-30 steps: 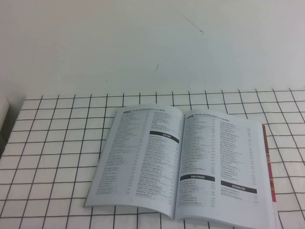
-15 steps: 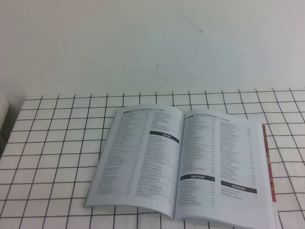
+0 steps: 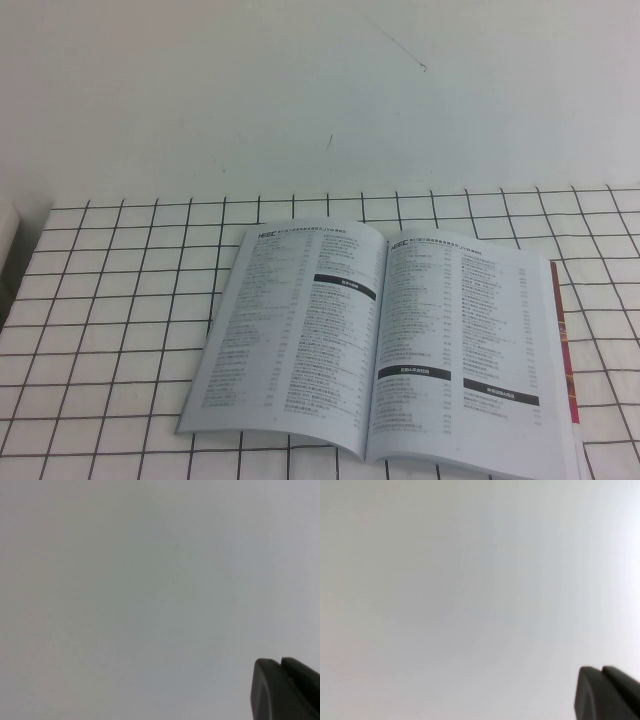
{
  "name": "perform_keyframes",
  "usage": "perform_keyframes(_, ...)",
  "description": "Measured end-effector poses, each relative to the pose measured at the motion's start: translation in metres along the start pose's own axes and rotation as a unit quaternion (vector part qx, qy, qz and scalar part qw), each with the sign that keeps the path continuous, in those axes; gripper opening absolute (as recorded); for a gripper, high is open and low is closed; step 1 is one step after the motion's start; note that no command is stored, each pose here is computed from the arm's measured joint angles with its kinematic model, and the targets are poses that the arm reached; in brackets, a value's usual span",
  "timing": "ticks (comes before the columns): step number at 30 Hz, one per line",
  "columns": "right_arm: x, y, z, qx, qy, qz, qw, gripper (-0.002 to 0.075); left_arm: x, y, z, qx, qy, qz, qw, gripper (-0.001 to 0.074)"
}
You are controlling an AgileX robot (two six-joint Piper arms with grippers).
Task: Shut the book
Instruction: 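Close the open booklet and leave it lying on the table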
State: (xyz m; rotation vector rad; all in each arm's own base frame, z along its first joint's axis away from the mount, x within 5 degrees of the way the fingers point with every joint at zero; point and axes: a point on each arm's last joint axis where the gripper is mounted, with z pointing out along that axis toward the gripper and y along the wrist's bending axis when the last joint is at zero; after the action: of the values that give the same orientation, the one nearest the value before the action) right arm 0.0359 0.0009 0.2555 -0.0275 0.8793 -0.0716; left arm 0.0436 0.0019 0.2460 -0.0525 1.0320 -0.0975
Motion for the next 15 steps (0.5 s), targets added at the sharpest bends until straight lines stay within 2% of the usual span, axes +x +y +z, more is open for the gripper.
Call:
perform_keyframes(5,-0.004,-0.001,0.007,0.004,0.061,0.036,0.997,-0.0003,0.000,0.001,0.000,-0.005,0.001,-0.020,1.000,-0.0004)
perform_keyframes(9,-0.032,-0.004,0.022,0.011,0.163,0.038,0.986,-0.0003,0.001,-0.002,0.002,0.004,0.048,-0.010,0.999,-0.0004)
perform_keyframes(12,-0.058,-0.007,0.036,0.014,0.215,0.039,0.976,-0.0003,-0.014,-0.005,0.008,0.010,0.080,-0.009,0.997,-0.0004)
perform_keyframes(15,-0.069,-0.007,0.054,0.013,0.274,0.053,0.960,-0.0003,-0.033,-0.007,0.014,0.014,0.094,-0.008,0.995,-0.0004)
